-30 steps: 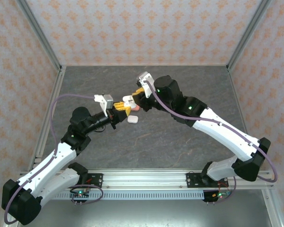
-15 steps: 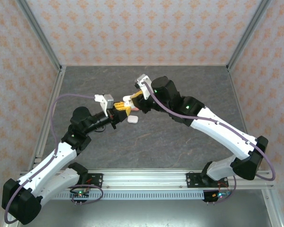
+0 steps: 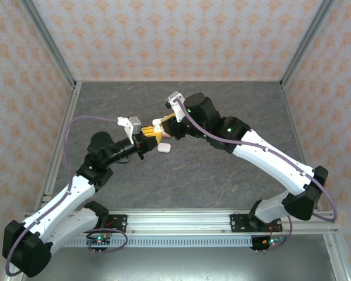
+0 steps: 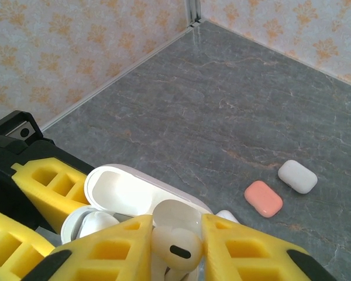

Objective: Insert the wireless bluetooth earbuds into the charging case

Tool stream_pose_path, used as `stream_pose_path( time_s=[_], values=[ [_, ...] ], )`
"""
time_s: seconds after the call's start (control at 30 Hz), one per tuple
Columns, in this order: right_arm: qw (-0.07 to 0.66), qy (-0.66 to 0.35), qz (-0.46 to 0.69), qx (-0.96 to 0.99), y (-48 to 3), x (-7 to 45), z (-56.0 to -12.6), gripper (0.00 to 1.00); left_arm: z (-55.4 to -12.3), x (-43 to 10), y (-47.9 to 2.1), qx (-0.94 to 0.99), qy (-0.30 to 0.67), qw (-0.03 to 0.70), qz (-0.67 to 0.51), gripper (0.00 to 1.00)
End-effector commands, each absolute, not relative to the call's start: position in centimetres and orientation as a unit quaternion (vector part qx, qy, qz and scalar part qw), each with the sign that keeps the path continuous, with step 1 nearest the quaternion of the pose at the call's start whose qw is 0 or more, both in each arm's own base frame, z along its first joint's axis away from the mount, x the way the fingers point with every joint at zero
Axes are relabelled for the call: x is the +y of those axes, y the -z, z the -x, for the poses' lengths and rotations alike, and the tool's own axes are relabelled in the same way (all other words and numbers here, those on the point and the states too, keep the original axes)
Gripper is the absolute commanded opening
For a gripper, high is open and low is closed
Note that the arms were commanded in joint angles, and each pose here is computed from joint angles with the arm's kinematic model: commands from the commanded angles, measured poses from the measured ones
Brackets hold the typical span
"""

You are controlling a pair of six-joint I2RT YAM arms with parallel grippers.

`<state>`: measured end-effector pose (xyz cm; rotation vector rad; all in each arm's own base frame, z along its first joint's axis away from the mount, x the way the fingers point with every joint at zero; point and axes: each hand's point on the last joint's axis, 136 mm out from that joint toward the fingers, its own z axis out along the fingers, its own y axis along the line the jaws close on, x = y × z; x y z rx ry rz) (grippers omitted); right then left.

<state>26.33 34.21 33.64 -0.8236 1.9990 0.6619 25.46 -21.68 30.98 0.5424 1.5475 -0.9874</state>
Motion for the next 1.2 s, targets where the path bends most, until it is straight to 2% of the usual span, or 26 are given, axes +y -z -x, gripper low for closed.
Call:
stream_pose_path(
  time_s=[0.0,0.4,0.67,0.9,1.03,1.17],
  values=[
    [0.415,-0.281,0.325,0.802,-34.5,34.4,-25.6,0.27,-25.1,-21.8,-33.8,0.625,0.428,0.608,-0.238,0.0],
    [0.437,-0.281,0.309,0.797,-36.6,34.0,-26.0,0.37,-25.1,-21.8,-33.6,0.624,0.43,0.607,-0.238,0.0],
    [0.467,-0.297,0.275,0.786,-39.5,32.3,-26.5,0.56,-25.0,-21.8,-33.6,0.623,0.431,0.608,-0.239,0.0],
    [0.421,-0.422,0.236,0.768,-39.1,30.7,-26.2,0.84,-24.3,-21.9,-34.3,0.608,0.441,0.612,-0.248,0.0],
    [0.394,-0.486,0.253,0.738,-39.0,31.5,-24.7,0.91,-24.0,-22.1,-34.6,0.603,0.447,0.609,-0.255,0.0],
    [0.358,-0.516,0.267,0.731,-38.2,32.8,-24.3,0.92,-23.7,-22.3,-34.8,0.599,0.453,0.606,-0.263,0.0]
  ],
)
